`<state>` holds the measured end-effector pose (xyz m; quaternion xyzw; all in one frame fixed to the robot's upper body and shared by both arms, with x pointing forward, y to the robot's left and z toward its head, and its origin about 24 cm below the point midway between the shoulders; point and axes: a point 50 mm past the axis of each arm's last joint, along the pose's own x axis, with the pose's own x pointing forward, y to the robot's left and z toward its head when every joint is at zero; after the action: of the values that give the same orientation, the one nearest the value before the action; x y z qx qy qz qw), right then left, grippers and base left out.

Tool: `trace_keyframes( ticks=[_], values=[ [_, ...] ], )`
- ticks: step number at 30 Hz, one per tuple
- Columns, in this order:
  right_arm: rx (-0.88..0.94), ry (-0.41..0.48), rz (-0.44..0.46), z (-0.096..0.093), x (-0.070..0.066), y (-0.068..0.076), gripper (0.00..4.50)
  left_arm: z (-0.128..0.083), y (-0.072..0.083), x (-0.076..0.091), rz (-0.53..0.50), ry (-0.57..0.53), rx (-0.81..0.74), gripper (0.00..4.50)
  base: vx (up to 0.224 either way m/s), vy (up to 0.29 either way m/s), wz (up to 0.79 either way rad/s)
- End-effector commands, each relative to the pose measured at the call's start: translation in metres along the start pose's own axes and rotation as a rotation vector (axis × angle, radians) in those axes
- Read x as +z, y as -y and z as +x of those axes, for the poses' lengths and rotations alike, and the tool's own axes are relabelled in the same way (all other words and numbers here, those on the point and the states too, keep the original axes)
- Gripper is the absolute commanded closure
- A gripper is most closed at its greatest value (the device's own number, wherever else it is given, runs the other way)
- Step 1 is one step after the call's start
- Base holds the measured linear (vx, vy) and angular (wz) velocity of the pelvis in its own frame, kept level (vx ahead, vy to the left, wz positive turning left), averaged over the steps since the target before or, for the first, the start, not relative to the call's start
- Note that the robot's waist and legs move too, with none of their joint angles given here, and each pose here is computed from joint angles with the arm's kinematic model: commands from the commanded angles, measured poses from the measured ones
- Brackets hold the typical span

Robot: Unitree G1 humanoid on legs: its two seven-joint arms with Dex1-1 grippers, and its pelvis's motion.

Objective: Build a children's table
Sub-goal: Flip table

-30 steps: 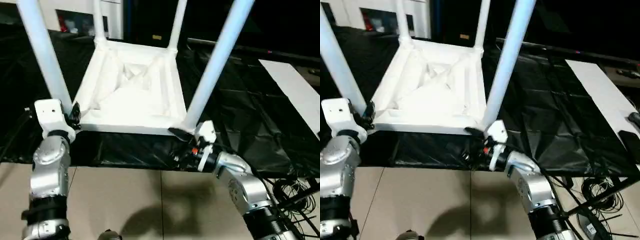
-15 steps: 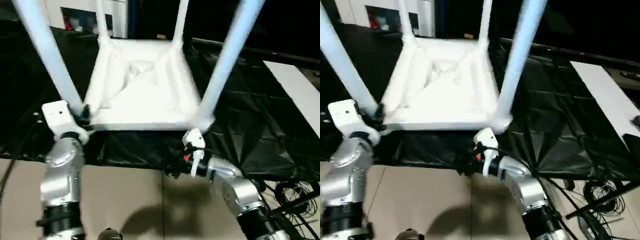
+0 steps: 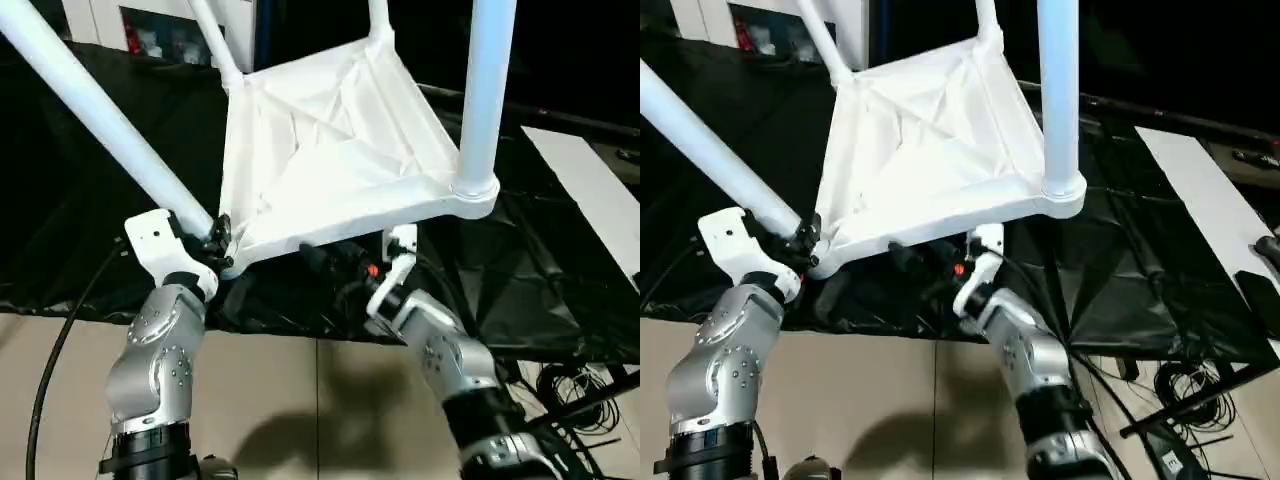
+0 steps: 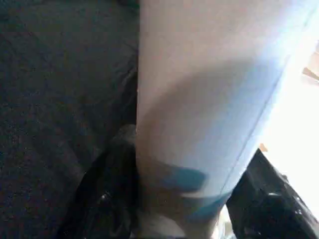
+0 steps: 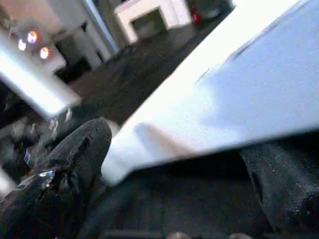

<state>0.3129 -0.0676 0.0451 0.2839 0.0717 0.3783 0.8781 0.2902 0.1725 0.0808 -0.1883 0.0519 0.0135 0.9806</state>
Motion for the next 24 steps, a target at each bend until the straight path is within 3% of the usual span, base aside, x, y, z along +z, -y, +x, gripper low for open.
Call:
trace_keyframes(
  ticks=[1, 5, 9, 15, 16, 17, 24],
  values=[
    [-0.030, 0.063, 0.012, -0.001, 0.012, 0.006, 0.00, -0.001, 0.016, -0.010, -0.086, -0.044, -0.067, 2.39, 0.000, 0.000, 0.00],
    [-0.117, 0.141, 0.126, 0.008, 0.022, 0.016, 0.00, -0.002, 0.016, -0.010, -0.080, -0.048, -0.069, 2.39, 0.000, 0.000, 0.00],
    [-0.151, 0.158, 0.160, 0.012, 0.026, 0.020, 0.00, -0.003, 0.018, -0.011, -0.069, -0.053, -0.073, 2.39, 0.000, 0.000, 0.00],
    [-0.148, 0.287, 0.332, 0.019, 0.042, 0.024, 0.00, -0.005, 0.021, -0.013, 0.018, -0.064, -0.103, 2.39, 0.000, 0.000, 0.00],
    [-0.150, 0.294, 0.342, 0.020, 0.042, 0.025, 0.28, -0.005, 0.021, -0.013, 0.023, -0.065, -0.105, 2.39, 0.000, 0.000, 0.00],
    [-0.161, 0.320, 0.408, 0.020, 0.044, 0.028, 0.35, -0.006, 0.022, -0.013, 0.044, -0.064, -0.111, 2.39, 0.000, 0.000, 0.00],
    [-0.188, 0.344, 0.502, 0.017, 0.039, 0.035, 0.91, -0.007, 0.023, -0.012, 0.084, -0.063, -0.127, 2.39, 0.000, 0.000, 0.00]
  ],
)
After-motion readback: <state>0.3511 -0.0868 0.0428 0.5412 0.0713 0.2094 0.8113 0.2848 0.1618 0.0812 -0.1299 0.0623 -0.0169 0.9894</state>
